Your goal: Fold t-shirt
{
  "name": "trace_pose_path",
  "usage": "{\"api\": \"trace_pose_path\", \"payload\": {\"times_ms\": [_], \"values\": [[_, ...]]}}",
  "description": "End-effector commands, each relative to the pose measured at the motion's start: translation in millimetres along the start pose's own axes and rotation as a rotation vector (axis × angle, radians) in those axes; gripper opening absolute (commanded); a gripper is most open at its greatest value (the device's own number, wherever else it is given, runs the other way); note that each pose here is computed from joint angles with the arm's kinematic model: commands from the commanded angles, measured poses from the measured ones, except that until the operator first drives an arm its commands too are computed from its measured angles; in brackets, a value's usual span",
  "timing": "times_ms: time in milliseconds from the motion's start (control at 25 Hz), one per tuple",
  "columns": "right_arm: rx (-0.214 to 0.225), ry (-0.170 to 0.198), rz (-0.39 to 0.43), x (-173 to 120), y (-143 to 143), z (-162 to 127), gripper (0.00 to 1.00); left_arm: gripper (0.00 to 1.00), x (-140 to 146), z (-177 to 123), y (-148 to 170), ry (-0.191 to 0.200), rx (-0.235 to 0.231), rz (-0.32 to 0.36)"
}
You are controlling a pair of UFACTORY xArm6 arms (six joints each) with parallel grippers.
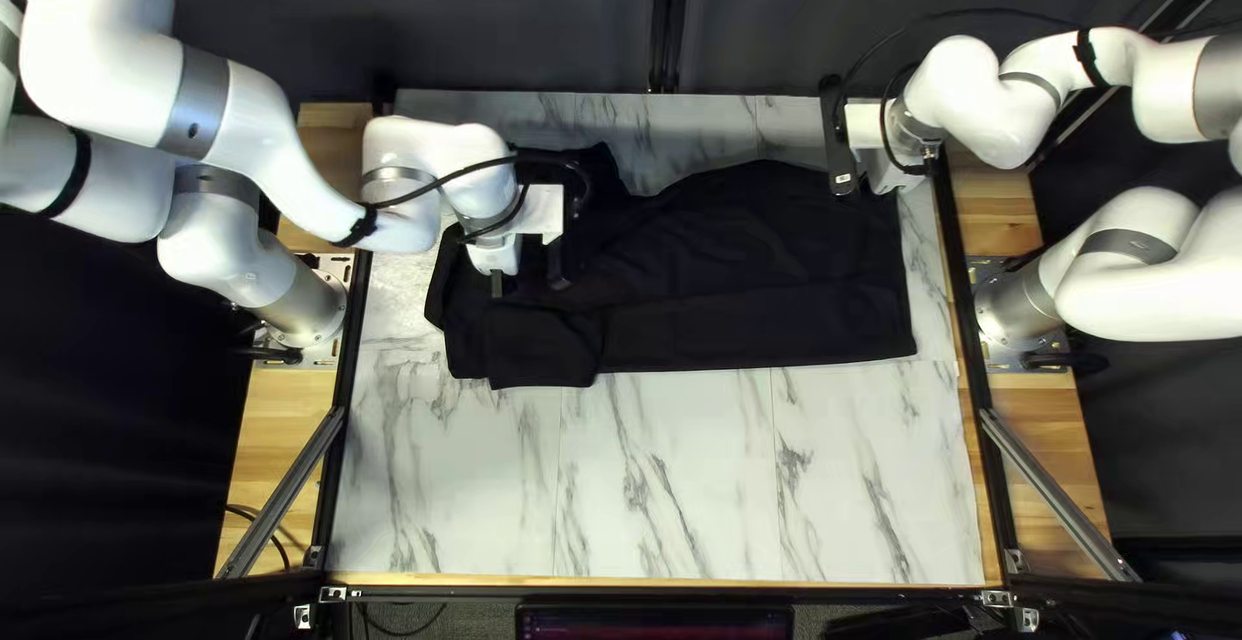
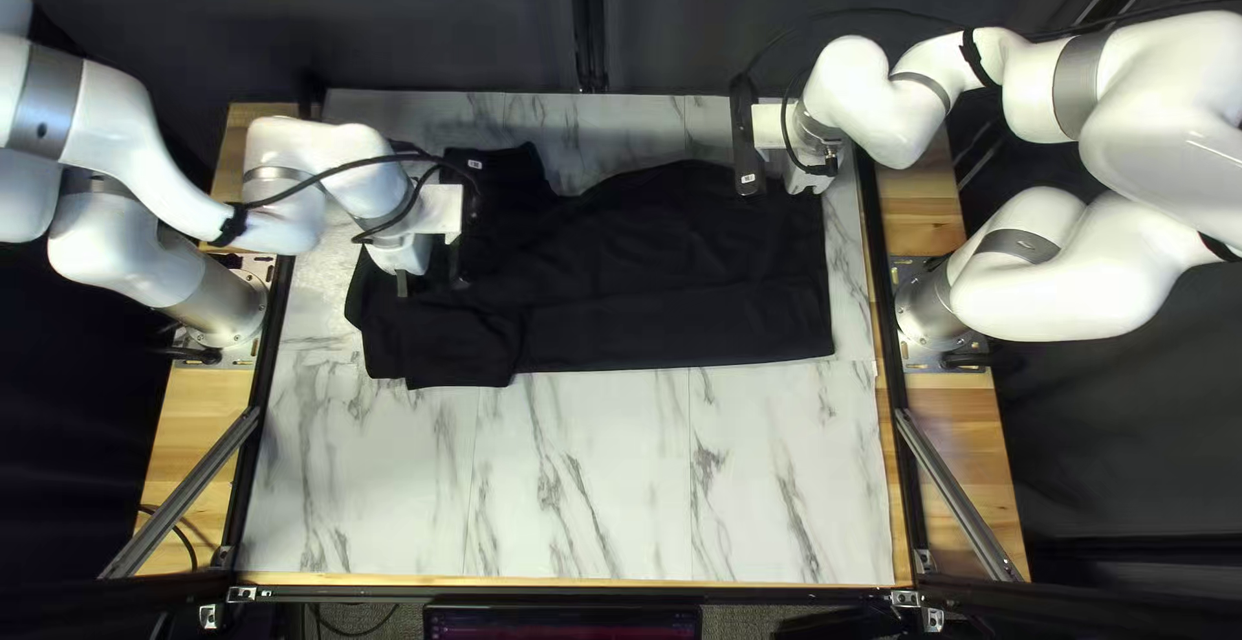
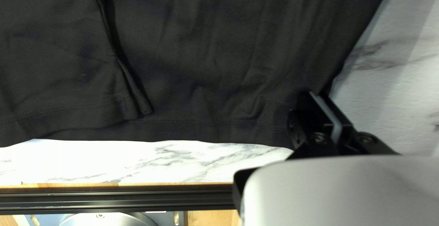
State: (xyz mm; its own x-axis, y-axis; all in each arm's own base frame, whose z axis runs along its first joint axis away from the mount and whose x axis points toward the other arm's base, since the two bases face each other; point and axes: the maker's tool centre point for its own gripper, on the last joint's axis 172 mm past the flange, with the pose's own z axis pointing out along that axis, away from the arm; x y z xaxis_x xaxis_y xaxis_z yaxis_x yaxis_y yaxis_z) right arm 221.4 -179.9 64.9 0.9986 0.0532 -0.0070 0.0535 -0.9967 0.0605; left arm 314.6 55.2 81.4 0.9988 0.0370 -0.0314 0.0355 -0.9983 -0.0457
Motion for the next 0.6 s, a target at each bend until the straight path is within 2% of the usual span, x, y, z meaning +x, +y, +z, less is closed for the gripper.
{"api": "trace_pose_path", "payload": {"times_ms": [40,80,120,160,200,400,600], "values": [[-0.003,0.0,0.0,-0.9,-1.0,-0.6,0.0,1.0,-0.3,12.7,-5.6,-0.017,-0.013,0.005],[-0.004,0.0,0.0,-0.8,-1.4,-0.7,0.0,0.96,-0.7,17.0,-7.8,-0.024,-0.018,0.003],[-0.005,0.0,0.0,-0.8,-2.2,-0.9,0.0,0.69,-1.0,19.8,-9.3,-0.029,-0.022,0.002],[-0.006,0.0,0.0,-0.7,-3.0,-1.3,0.0,0.21,-1.2,21.1,-10.1,-0.031,-0.023,0.002],[-0.006,0.0,0.0,-0.7,-3.4,-1.5,0.0,0.0,-1.5,24.0,-11.7,-0.039,-0.028,-0.001],[-0.012,0.002,-0.001,-1.2,-7.1,-4.4,0.0,0.0,-3.7,27.7,-15.9,-0.056,-0.037,-0.013],[-0.025,0.005,-0.004,1.5,-14.1,-12.1,0.0,0.0,-8.8,7.0,-17.3,-0.054,-0.018,-0.03]]}}
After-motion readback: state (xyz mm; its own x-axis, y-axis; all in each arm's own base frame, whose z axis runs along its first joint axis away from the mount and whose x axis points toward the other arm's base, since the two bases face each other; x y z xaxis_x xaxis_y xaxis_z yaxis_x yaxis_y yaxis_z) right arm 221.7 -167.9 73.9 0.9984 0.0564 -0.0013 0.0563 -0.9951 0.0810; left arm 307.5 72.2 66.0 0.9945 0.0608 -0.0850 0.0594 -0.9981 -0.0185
